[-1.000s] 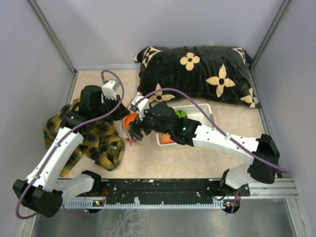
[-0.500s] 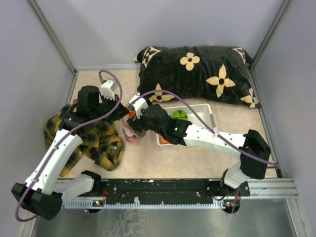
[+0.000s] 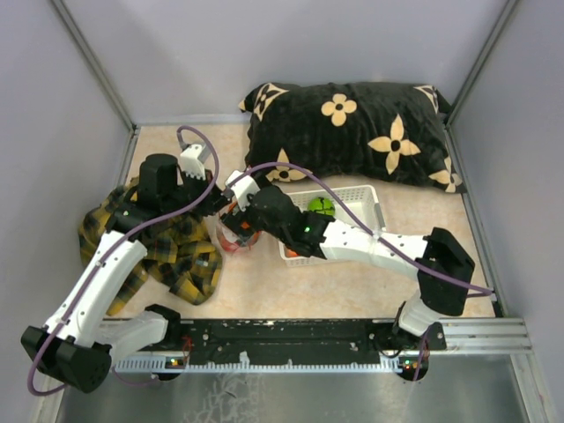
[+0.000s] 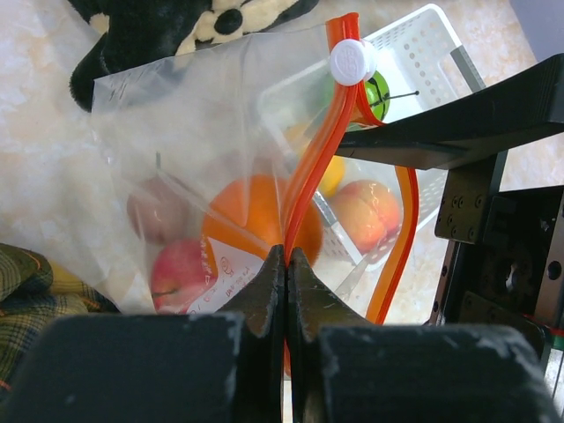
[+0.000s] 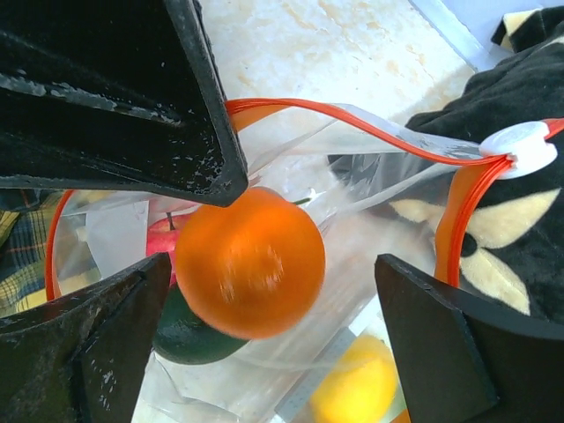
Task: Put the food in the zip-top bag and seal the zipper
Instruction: Place the fake fruit in the zipper food storage bag, then pick up the fake fruit from the bin.
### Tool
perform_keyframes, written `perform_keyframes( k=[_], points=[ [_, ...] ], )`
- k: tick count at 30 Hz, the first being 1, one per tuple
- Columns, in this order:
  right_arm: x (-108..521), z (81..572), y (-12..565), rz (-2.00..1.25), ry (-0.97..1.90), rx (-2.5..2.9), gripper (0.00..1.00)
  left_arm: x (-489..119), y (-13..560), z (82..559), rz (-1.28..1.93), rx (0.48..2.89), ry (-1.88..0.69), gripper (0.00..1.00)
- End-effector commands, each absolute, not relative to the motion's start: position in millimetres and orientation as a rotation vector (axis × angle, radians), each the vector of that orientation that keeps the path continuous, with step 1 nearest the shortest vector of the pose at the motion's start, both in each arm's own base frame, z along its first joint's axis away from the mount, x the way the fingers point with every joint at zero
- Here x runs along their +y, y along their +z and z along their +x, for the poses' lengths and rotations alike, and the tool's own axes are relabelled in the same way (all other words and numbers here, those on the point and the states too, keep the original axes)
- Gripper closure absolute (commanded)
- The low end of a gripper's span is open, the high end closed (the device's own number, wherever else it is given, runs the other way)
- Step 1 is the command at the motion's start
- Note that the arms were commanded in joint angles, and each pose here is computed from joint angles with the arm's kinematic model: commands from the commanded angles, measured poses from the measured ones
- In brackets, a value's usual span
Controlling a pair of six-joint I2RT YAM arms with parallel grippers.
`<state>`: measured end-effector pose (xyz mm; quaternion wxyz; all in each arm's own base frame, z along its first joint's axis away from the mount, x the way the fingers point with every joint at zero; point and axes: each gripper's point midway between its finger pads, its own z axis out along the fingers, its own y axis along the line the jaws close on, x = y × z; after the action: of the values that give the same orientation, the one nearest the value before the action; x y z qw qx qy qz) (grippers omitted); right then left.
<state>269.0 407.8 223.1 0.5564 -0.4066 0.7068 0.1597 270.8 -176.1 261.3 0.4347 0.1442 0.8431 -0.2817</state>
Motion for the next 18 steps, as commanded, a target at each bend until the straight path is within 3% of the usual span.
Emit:
perform_keyframes(
  k=[1,12,18],
  points=[
    [413,276,269,-0.874,0.4,1.572,0.01,-175,269,272,0.362,2.059,-0.708,1.0],
    [382,245,319,-0.843,0.522,1.517,0.03,-163,263,282,0.288,2.083,-0.691,1.0],
    [354,241,318,-0.754,0.511,1.58,0.06,-162,263,283,0.282,2.085,-0.696,1.0]
  ],
)
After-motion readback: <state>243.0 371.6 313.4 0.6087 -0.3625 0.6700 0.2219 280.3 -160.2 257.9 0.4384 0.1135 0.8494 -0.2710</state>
